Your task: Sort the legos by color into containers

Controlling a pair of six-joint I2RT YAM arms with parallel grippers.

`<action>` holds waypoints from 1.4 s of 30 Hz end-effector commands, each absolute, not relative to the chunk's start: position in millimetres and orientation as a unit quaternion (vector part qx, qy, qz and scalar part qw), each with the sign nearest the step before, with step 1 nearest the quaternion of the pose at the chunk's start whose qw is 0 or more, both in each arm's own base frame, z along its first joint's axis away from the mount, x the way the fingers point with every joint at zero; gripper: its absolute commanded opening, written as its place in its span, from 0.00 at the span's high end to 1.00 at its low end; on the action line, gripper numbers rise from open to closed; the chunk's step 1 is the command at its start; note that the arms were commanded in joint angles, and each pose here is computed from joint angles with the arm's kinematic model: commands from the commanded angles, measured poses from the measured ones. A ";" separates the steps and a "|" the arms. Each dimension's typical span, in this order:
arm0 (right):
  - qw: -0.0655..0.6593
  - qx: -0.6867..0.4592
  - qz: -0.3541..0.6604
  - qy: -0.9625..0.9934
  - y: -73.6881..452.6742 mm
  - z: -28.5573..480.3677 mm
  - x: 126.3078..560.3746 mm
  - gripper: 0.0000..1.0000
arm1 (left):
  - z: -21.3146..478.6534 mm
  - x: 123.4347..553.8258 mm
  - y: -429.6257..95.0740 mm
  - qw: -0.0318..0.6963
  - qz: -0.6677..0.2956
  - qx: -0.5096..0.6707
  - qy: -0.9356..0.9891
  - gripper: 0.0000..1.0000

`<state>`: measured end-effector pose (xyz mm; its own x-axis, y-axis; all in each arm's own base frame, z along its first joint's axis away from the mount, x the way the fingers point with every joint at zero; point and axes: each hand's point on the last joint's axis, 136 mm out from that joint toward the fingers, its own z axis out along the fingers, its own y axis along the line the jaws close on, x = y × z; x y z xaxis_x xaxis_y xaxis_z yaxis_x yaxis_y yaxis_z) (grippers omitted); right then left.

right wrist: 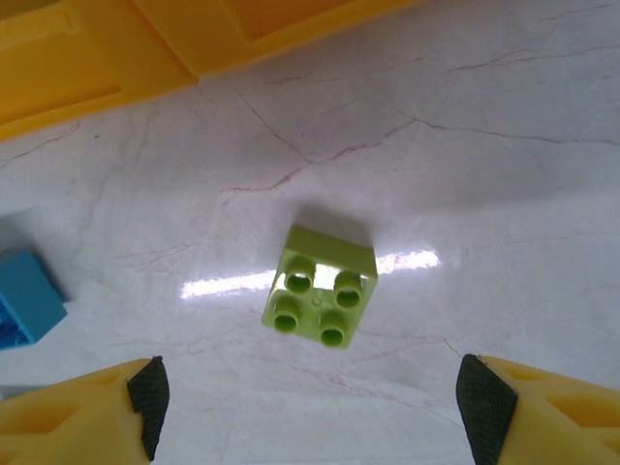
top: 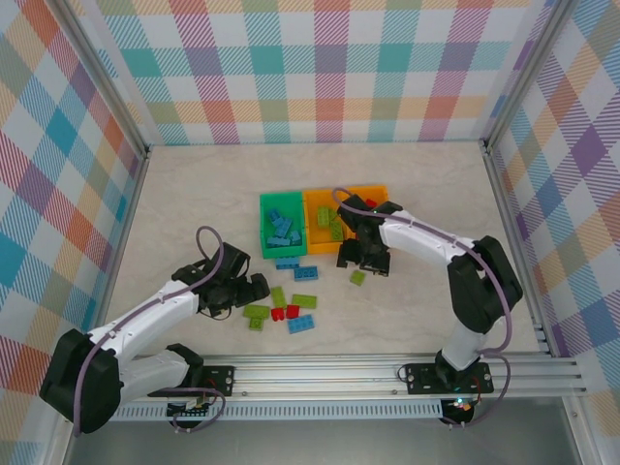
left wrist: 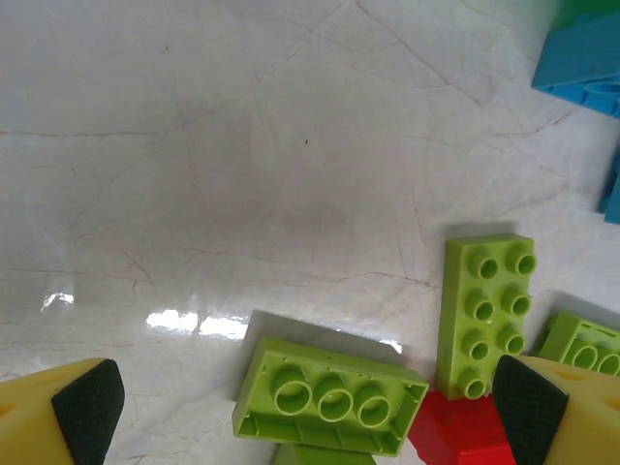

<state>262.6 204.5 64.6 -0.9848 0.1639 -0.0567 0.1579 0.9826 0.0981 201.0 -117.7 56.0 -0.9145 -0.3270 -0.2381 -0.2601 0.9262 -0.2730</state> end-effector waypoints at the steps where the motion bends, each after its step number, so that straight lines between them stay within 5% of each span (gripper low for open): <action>1: 0.016 0.097 0.049 0.994 210.8 47.8 264.4 0.21 | 64.2 206.0 -121.8 0.154 -0.120 -0.140 0.971 0.00; 10: -0.027 0.109 0.015 0.994 205.3 8.3 255.2 0.36 | 66.1 203.7 -117.6 0.158 -0.113 -0.142 0.971 0.00; 20: 0.004 0.107 0.017 0.994 206.1 29.7 260.3 0.72 | 62.6 204.3 -116.6 0.158 -0.109 -0.141 0.971 0.00; 31: 0.113 0.060 0.082 0.988 250.0 127.7 331.9 0.72 | 60.1 207.4 -121.0 0.154 -0.113 -0.137 0.972 0.00; 42: 0.100 0.084 0.079 0.988 268.2 107.8 391.7 0.68 | 62.2 205.3 -123.9 0.148 -0.118 -0.143 0.971 0.00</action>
<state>392.1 279.8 112.1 -0.9599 0.1737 -0.2199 0.1272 0.9693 0.2103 202.0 -115.1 52.9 -0.9142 -0.3236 -0.2440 -0.2639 0.9323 -0.2473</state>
